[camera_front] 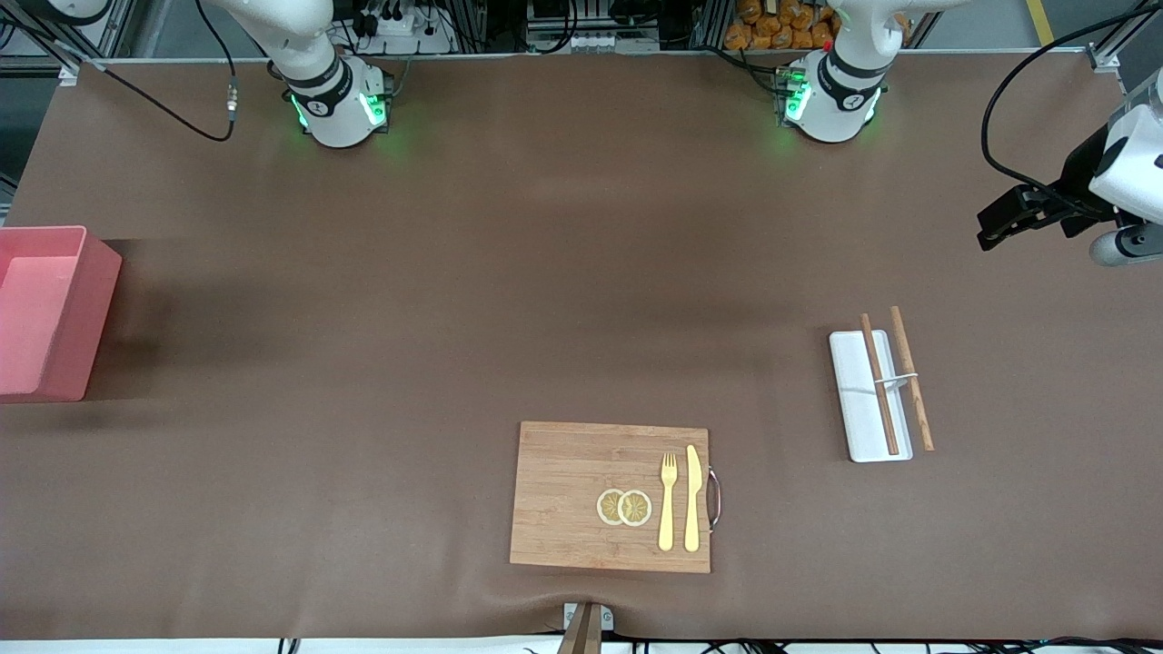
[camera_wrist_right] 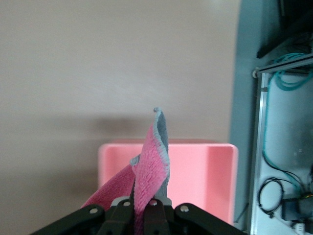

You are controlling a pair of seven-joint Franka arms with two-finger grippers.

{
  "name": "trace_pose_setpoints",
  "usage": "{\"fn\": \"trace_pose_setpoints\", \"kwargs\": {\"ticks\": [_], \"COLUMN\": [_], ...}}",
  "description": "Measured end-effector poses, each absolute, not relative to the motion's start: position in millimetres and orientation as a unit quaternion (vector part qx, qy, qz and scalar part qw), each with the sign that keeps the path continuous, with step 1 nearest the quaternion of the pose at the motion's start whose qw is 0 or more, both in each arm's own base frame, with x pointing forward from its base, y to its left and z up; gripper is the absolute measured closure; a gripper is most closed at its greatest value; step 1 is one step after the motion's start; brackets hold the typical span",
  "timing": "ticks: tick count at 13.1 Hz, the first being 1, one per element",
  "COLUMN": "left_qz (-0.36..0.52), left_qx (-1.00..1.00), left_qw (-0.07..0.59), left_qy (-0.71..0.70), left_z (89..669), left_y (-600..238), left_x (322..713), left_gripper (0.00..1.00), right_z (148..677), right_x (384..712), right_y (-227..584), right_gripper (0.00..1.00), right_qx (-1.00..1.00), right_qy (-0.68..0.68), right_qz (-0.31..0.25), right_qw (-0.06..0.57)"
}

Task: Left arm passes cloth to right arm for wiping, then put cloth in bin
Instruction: 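Carry the cloth with the right gripper into the pink bin and release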

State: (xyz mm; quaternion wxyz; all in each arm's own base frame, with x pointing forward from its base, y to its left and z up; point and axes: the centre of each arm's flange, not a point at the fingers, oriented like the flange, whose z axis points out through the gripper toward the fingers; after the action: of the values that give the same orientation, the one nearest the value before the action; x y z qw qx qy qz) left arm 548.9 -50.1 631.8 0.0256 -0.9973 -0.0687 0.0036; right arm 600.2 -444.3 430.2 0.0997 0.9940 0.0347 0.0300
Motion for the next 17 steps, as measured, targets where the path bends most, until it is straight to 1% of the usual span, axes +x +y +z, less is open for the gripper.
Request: {"fn": "trace_pose_setpoints", "kwargs": {"ticks": [2, 4, 6, 7, 8, 9, 10, 11, 12, 13, 15, 16, 17], "left_qz": [0.003, 0.003, 0.003, 0.004, 0.004, 0.004, 0.004, 0.004, 0.004, 0.004, 0.004, 0.005, 0.005], "left_qx": [-0.997, -0.998, -0.998, -0.998, -0.998, -0.998, -0.998, -0.998, -0.998, -0.998, -0.998, -0.998, -0.998], "left_qw": [0.026, 0.026, 0.026, 0.026, 0.026, 0.026, 0.026, 0.026, 0.026, 0.026, 0.026, 0.026, 0.026], "left_qy": [-0.068, -0.066, -0.066, -0.066, -0.066, -0.066, -0.066, -0.065, -0.065, -0.065, -0.065, -0.065, -0.065], "left_z": [632, 632, 632, 632, 632, 632, 632, 632, 632, 631, 631, 631, 630], "left_y": [-51, -53, -54, -53, -53, -53, -54, -54, -54, -54, -54, -54, -55], "left_x": [549, 549, 549, 549, 549, 549, 549, 549, 549, 548, 548, 548, 548], "left_gripper": [0.0, 0.0, 0.0, 0.0, 0.0, 0.0, 0.0, 0.0, 0.0, 0.0, 0.0, 0.0, 0.0], "right_z": [399, 352, 305, 289, 280, 276, 275, 278, 285, 299, 339, 360, 382], "right_x": [579, 566, 562, 561, 560, 558, 556, 555, 555, 558, 573, 584, 597], "right_y": [-487, -513, -518, -517, -516, -513, -510, -505, -500, -493, -471, -456, -437], "right_gripper": [0.97, 0.97, 0.97, 0.92, 0.81, 0.69, 0.59, 0.47, 0.35, 0.26, 0.04, 0.0, 0.0], "right_qx": [0.994, 0.995, 0.998, 0.999, 0.999, 1.0, 1.0, 1.0, 0.999, 0.999, 0.999, 0.998, 0.998], "right_qy": [0.035, 0.03, 0.015, 0.007, 0.006, 0.008, 0.009, 0.012, 0.016, 0.02, 0.038, 0.049, 0.052], "right_qz": [0.028, 0.02, 0.015, 0.018, 0.017, 0.009, -0.002, -0.013, -0.022, -0.025, -0.012, -0.001, 0.009], "right_qw": [0.104, 0.096, 0.063, 0.043, 0.028, 0.014, 0.001, -0.013, -0.026, -0.035, -0.036, -0.029, -0.023]}}
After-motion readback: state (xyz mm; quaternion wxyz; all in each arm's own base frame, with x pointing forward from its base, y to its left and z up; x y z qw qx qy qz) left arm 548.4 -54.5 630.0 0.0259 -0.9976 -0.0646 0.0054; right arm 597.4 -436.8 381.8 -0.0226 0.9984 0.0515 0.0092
